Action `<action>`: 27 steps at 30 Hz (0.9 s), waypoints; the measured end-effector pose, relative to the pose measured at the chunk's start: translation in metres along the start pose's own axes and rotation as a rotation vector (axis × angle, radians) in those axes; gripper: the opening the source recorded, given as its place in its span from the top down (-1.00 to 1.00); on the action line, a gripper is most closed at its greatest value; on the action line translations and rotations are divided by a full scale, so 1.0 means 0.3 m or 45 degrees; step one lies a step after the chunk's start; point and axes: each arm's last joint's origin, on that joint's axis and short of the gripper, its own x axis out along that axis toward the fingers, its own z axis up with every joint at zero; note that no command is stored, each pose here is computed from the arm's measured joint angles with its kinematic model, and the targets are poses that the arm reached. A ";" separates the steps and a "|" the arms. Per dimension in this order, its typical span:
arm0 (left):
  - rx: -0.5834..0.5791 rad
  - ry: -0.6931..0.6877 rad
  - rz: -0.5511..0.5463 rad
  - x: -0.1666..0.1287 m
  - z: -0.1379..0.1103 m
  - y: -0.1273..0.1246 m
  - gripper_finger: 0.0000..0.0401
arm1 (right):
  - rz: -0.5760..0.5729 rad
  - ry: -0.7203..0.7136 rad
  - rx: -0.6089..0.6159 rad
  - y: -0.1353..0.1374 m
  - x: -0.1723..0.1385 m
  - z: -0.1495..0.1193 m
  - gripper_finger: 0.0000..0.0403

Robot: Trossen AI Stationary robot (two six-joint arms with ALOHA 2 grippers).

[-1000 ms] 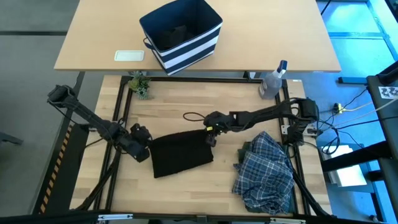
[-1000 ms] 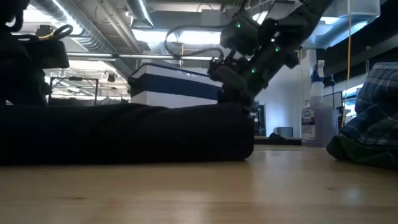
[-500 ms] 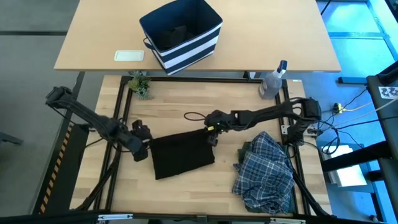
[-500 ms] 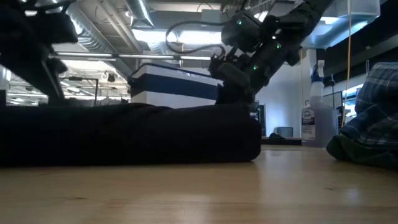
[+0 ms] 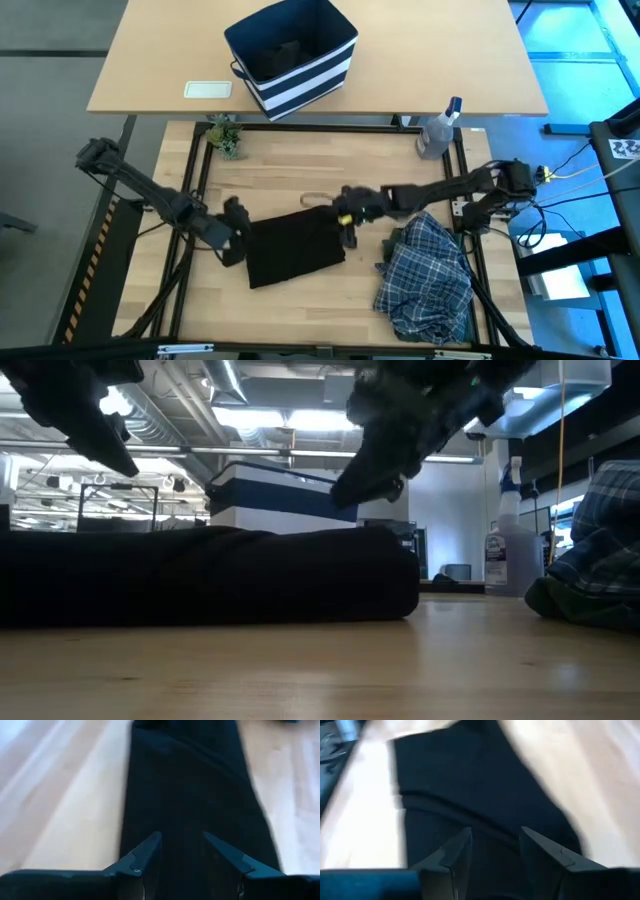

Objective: Fold Laundry from Bin
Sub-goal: Fold the black shirt

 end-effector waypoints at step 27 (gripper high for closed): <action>0.087 0.301 -0.021 0.291 -0.214 -0.224 0.70 | -0.178 0.368 0.006 0.180 0.122 -0.212 0.96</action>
